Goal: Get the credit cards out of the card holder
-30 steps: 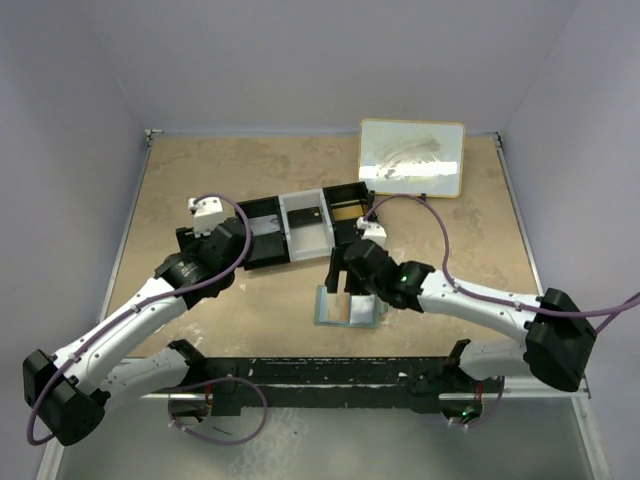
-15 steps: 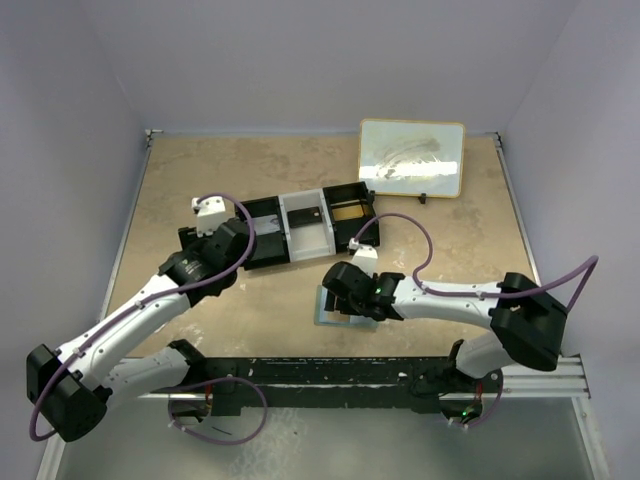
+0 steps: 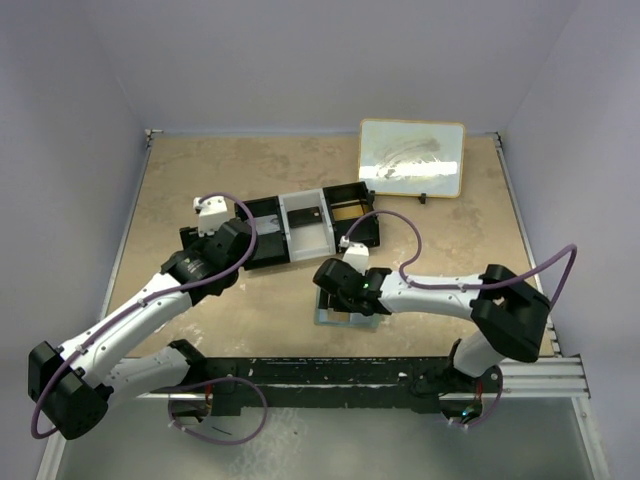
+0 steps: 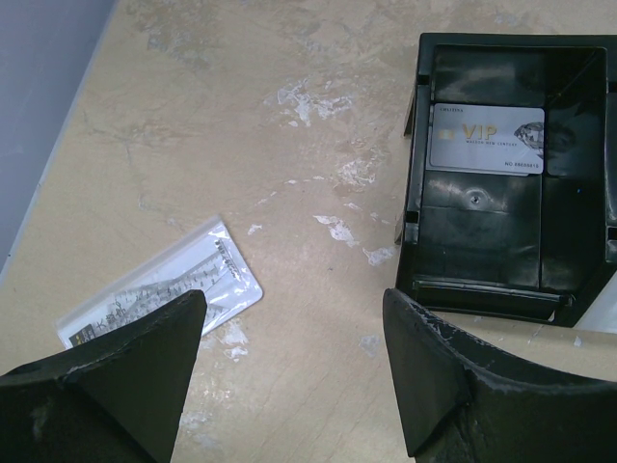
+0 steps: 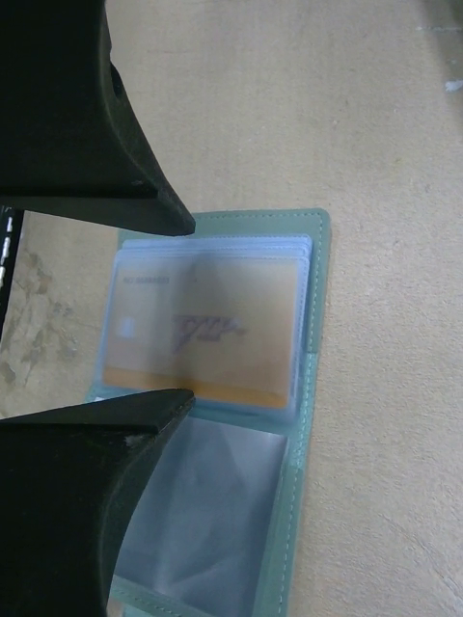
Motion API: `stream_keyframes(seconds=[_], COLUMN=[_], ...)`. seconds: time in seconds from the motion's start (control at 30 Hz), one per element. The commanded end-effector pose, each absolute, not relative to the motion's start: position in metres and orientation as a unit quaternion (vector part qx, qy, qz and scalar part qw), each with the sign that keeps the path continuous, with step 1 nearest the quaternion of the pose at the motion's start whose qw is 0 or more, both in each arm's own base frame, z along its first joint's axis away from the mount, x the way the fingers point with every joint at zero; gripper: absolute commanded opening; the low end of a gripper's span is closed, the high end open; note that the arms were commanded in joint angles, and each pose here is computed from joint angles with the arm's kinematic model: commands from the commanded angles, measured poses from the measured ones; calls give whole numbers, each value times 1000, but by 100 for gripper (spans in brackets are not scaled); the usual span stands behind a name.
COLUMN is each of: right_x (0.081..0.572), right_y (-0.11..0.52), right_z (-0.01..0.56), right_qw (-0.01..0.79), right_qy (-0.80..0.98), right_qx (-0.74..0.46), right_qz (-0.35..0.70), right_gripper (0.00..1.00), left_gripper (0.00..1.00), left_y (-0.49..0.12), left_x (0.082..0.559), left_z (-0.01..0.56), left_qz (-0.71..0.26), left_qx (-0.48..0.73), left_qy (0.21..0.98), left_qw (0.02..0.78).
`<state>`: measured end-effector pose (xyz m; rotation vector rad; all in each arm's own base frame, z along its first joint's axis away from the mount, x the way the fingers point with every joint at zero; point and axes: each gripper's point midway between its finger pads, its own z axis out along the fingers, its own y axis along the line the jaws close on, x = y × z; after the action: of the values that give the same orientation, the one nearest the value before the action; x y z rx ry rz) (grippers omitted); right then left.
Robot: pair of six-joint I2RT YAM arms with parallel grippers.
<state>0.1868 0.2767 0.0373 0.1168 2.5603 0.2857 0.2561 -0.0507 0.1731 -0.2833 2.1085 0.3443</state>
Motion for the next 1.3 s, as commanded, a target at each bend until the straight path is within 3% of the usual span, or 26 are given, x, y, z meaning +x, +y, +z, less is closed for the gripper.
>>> stream_keyframes(seconds=[0.0, 0.17, 0.4, 0.77, 0.97, 1.27], right_x=[192, 186, 179, 182, 196, 199], right_y=[277, 272, 272, 282, 266, 266], right_z=[39, 22, 17, 25, 28, 18], right_qw=[285, 267, 259, 247, 272, 263], right_qy=[954, 960, 958, 931, 938, 957], right_qx=[42, 44, 53, 67, 64, 26], right_qz=[85, 67, 111, 260, 207, 121], right_gripper=[67, 66, 51, 48, 71, 74], left_gripper=[72, 72, 72, 72, 72, 72], left_y=[-53, -53, -53, -66, -74, -72], left_x=[262, 262, 262, 261, 260, 260], left_z=[184, 184, 182, 181, 180, 180], left_qz=[132, 133, 135, 89, 64, 72], left_qx=[-124, -124, -121, -113, -105, -105], left_qy=[854, 854, 856, 864, 867, 866], left_qw=[488, 487, 484, 483, 484, 483])
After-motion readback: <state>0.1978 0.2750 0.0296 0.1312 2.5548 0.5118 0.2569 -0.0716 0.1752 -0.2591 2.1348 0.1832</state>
